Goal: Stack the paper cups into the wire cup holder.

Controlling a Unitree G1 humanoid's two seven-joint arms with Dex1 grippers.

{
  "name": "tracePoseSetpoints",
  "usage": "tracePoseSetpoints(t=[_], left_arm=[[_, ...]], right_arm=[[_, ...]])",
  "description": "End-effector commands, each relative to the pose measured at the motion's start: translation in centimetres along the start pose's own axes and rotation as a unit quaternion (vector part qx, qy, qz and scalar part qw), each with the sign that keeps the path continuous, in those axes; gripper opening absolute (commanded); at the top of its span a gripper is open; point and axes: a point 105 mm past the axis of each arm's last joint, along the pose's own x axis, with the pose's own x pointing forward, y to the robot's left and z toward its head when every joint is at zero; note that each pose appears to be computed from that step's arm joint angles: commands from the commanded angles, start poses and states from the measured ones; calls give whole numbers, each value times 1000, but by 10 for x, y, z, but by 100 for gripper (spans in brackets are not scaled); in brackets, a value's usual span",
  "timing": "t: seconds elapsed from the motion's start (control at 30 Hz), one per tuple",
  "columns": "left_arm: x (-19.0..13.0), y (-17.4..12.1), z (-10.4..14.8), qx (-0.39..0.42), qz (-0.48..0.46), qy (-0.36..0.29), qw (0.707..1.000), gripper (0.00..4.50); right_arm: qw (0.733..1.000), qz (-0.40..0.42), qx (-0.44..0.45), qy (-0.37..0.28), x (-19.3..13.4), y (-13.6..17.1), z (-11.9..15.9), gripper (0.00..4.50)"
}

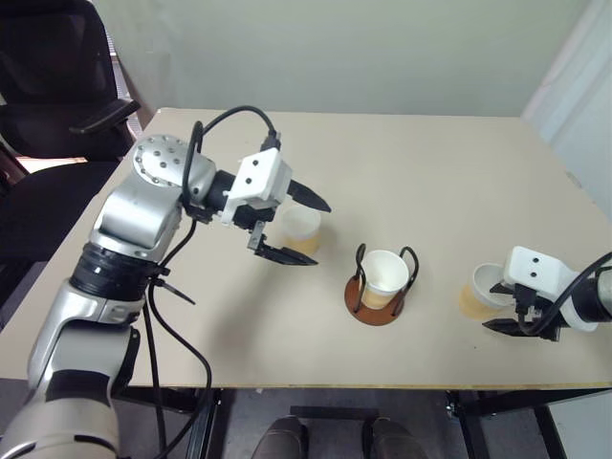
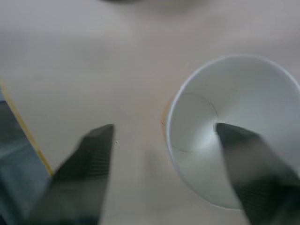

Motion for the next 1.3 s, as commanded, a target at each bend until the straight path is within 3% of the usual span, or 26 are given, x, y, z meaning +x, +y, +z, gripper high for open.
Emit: tracePoseSetpoints(t=[0.03,0.23,0.43,0.57,0.67,0.9,1.3], left_arm=[[-11,2,8,17,24,2,1000,450],[-33,9,-4,-8,79,24,997,450],[-48,7,-15,-29,109,43,993,450],[-54,2,-26,-39,110,63,991,450],[-54,2,-27,-39,111,64,991,450],[-49,4,-30,-36,109,65,991,450],[-47,3,-32,-32,106,68,992,450]], right_arm=[[1000,-15,-25,3,-2,-5,3,208],[999,-25,-31,-1,-7,-7,6,2],[997,-52,-51,-15,-36,-18,22,2],[987,-42,-125,-92,-79,-16,85,2],[974,-19,-184,-130,-90,-5,119,2],[949,40,-276,-144,-76,9,157,2],[923,100,-350,-122,-35,20,174,2]])
